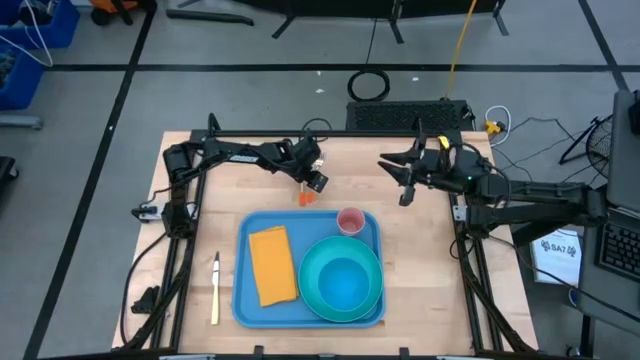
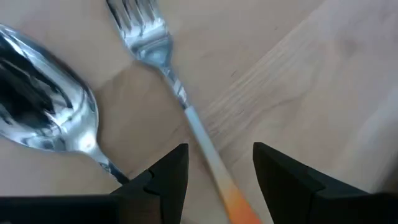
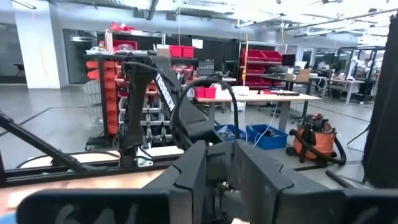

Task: Set up tray
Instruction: Put the orange fork on the yellow napkin

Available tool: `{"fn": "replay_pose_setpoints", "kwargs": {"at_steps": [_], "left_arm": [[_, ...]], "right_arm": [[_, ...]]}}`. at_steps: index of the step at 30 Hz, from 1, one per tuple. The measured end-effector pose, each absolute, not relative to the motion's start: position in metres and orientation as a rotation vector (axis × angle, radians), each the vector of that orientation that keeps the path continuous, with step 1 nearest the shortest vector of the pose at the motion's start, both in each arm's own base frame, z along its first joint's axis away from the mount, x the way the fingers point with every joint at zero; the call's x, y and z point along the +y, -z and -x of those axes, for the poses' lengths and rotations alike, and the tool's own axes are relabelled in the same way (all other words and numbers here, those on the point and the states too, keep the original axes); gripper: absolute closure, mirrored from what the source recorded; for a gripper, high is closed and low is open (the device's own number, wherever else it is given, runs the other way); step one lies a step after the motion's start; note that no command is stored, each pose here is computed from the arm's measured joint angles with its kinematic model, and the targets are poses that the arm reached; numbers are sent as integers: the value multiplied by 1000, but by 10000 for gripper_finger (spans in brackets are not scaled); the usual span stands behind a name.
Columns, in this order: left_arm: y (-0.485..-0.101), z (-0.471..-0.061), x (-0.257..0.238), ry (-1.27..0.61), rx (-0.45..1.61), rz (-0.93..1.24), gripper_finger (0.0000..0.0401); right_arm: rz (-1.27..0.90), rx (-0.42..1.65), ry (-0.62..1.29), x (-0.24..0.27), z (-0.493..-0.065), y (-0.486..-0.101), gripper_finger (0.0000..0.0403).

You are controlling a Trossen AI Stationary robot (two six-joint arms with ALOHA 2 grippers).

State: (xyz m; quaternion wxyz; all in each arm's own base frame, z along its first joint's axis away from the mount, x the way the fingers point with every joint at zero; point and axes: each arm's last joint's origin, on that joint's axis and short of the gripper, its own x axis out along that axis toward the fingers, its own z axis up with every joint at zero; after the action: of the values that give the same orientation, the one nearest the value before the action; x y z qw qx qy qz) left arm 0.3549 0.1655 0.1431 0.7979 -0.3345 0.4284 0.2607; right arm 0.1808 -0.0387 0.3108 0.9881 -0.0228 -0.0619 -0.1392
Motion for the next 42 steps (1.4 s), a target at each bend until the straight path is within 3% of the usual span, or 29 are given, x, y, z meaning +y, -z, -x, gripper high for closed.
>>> {"fn": "replay_pose_setpoints", "kwargs": {"at_steps": [24, 27, 32, 42], "left_arm": [[-130, -360, 164, -651, 924, 709, 222], [-129, -359, 163, -651, 940, 704, 260], [-128, -359, 159, -663, 956, 653, 379], [-127, -364, 154, -625, 949, 600, 392]], "right_arm": [[26, -110, 277, -39, -182, -306, 323], [26, -110, 277, -39, -182, -306, 324], [18, -110, 276, -39, -182, -306, 324], [9, -89, 276, -39, -183, -304, 325]]}}
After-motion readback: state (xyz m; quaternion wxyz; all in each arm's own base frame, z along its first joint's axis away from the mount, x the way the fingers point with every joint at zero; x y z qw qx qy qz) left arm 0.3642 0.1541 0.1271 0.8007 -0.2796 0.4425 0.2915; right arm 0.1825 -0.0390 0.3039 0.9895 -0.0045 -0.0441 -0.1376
